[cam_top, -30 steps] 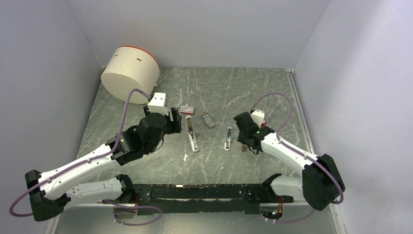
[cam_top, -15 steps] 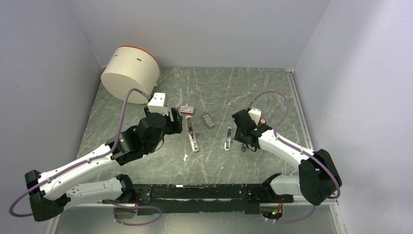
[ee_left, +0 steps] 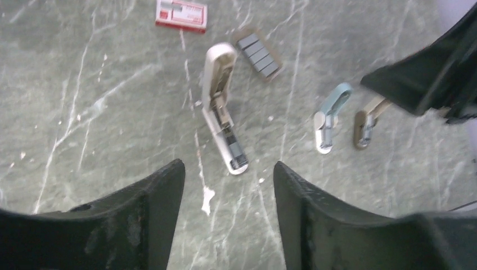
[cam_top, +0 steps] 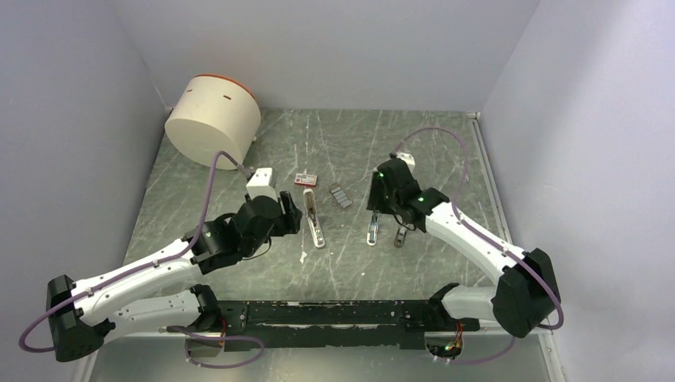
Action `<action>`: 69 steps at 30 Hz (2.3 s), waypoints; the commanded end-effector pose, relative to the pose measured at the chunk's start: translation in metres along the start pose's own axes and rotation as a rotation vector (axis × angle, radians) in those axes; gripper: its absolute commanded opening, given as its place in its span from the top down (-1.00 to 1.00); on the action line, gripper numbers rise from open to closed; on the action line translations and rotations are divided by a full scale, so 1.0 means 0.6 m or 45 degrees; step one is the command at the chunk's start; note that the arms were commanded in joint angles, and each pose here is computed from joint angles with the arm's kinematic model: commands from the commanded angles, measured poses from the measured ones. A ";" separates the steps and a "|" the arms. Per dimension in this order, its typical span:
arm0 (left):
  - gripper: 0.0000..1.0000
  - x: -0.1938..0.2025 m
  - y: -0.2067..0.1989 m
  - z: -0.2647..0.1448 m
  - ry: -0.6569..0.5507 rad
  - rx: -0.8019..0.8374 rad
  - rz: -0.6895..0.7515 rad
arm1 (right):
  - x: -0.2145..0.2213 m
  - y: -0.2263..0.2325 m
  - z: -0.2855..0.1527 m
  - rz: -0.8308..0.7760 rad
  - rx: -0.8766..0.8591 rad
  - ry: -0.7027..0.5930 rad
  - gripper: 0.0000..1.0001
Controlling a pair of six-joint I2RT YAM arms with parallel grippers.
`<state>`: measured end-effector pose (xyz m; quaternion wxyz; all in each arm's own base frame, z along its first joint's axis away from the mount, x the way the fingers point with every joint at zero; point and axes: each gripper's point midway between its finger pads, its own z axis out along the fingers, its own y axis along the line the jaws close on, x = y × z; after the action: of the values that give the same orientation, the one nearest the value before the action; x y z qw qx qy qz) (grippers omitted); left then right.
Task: Load the staples into the stapler
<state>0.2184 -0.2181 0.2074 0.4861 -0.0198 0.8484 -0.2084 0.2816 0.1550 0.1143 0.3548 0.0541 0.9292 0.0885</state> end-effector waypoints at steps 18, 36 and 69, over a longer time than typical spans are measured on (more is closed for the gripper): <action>-0.01 0.165 0.084 0.104 0.489 0.130 -0.463 | -0.032 0.333 0.051 -0.453 -0.367 -0.002 -0.37; 0.17 0.228 0.069 0.138 0.622 0.262 -0.555 | -0.003 0.334 0.104 -0.531 -0.213 0.064 0.15; 0.71 0.349 0.116 0.177 0.844 0.110 -0.594 | 0.048 0.328 0.044 -0.469 -0.331 0.051 0.63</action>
<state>0.2228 -0.2658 0.0102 0.1519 -0.0974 0.8855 -0.4282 0.3060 0.3535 0.1107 0.3610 -0.1648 0.9102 0.1189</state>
